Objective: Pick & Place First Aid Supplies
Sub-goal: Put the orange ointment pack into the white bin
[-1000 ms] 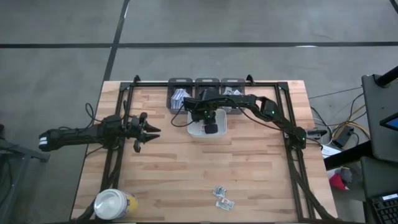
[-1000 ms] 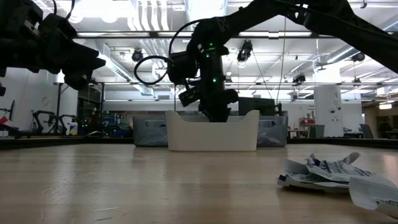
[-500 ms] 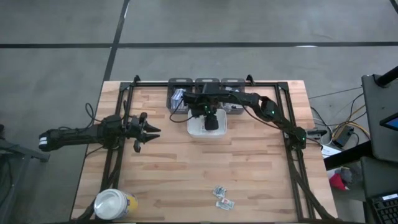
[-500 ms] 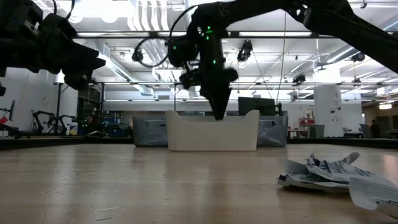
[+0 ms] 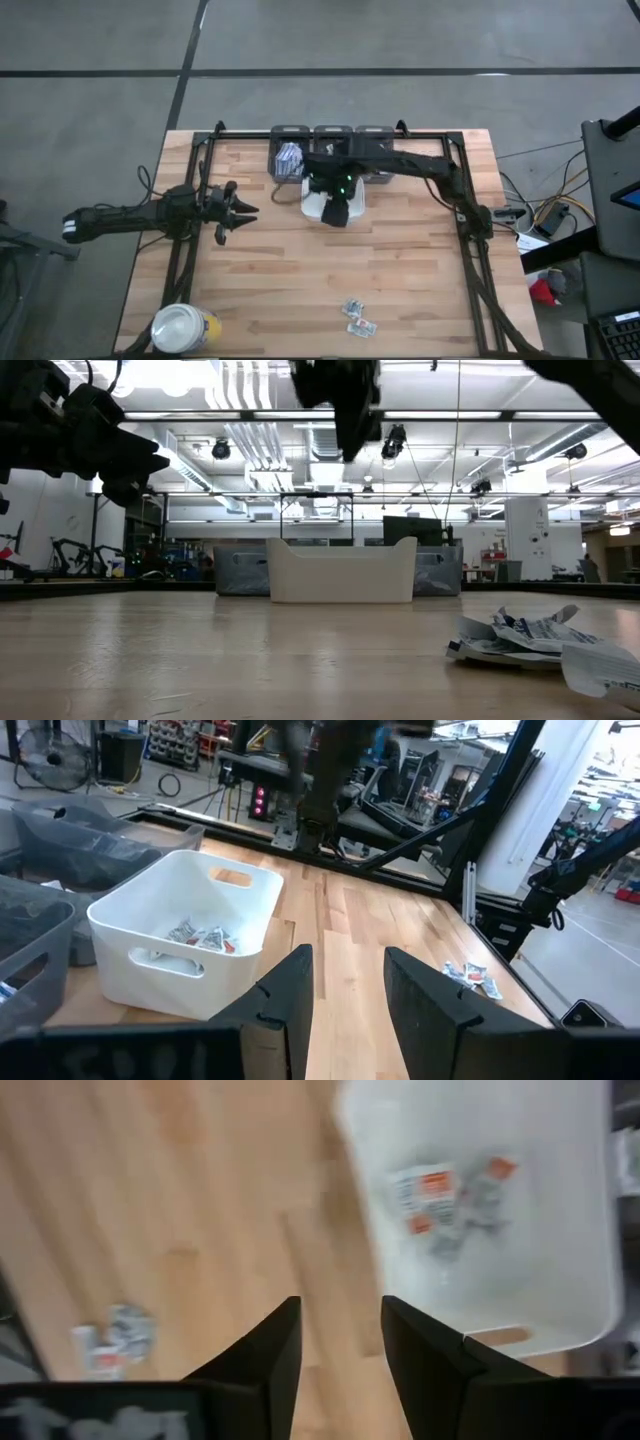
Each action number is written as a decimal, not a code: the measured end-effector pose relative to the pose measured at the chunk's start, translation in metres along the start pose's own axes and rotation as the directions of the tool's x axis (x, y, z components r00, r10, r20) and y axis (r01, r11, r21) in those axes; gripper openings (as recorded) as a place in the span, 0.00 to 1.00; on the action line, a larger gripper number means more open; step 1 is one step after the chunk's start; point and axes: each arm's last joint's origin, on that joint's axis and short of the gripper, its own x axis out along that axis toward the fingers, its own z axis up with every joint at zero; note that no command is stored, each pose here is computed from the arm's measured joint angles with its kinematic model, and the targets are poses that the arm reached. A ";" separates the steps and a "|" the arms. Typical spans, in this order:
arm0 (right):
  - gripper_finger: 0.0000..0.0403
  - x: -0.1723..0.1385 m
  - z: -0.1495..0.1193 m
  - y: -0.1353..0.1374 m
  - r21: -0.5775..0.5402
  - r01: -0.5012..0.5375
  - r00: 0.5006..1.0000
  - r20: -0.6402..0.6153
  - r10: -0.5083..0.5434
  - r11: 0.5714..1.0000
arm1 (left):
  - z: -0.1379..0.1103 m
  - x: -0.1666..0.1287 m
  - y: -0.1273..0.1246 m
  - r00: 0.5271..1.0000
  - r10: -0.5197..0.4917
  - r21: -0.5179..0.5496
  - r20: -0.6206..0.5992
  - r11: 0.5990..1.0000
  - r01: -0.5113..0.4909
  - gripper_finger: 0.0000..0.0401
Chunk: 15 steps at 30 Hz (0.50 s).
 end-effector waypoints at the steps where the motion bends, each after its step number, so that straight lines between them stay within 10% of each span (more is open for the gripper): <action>1: 0.33 -0.004 -0.004 0.010 -0.003 -0.006 1.000 0.007 0.006 1.000 | 0.000 0.000 0.000 1.000 -0.001 0.000 -0.001 1.000 0.001 0.30; 15: 0.28 0.001 -0.070 0.149 -0.074 -0.064 0.997 -0.040 0.061 0.995 | 0.000 0.000 0.000 1.000 -0.001 -0.002 0.000 1.000 0.001 0.30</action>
